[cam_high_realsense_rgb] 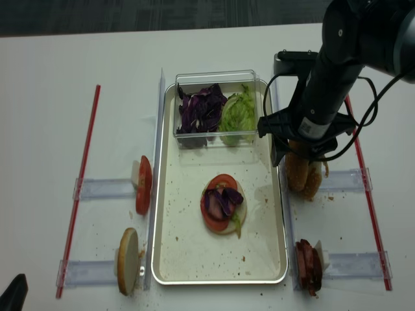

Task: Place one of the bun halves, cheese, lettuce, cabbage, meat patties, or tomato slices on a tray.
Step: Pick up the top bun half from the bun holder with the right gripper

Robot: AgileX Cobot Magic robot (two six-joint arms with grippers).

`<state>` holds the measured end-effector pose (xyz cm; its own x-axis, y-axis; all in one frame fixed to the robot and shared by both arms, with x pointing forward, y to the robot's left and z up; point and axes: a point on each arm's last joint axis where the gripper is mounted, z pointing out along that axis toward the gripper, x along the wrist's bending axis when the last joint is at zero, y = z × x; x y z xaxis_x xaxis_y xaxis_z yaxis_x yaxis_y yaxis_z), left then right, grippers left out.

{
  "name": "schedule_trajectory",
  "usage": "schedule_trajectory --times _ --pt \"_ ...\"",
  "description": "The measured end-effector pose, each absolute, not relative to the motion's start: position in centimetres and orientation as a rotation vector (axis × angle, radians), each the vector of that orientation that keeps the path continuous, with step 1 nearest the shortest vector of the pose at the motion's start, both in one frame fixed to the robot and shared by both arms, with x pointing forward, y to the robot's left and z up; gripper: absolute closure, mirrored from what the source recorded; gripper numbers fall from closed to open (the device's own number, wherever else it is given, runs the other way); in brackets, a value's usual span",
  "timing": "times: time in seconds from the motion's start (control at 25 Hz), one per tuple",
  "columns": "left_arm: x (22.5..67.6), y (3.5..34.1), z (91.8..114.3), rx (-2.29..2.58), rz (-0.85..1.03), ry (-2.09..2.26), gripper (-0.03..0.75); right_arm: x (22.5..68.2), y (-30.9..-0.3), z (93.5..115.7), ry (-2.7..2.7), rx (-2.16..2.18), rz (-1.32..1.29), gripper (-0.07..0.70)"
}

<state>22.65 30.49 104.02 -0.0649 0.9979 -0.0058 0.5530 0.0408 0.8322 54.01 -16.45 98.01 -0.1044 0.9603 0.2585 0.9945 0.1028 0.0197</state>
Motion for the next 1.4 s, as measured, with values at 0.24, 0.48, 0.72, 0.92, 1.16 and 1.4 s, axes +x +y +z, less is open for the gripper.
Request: schedule_trajectory --times 0.24,0.48,0.72,0.92,1.16,1.4 --pt "22.7 30.5 104.0 1.578 0.899 1.689 0.224 54.1 -16.6 97.9 -2.217 -1.968 -0.265 0.284" --pt "22.7 30.5 104.0 1.578 0.899 1.689 0.224 54.1 -16.7 97.9 -2.231 -1.960 -0.259 0.393" --pt "22.7 30.5 104.0 1.578 0.899 1.689 0.224 54.0 -16.7 97.9 -2.234 -1.959 -0.256 0.423" --pt "22.7 30.5 104.0 1.578 0.899 1.689 0.224 54.0 -16.7 97.9 -2.238 -1.959 -0.253 0.430" --pt "22.7 30.5 104.0 1.578 0.899 1.689 0.224 53.8 -16.8 98.5 -2.244 -1.954 -0.264 0.431" --pt "22.7 30.5 104.0 1.578 0.899 1.689 0.224 53.1 -16.8 100.2 -2.260 -1.919 -0.315 0.431"
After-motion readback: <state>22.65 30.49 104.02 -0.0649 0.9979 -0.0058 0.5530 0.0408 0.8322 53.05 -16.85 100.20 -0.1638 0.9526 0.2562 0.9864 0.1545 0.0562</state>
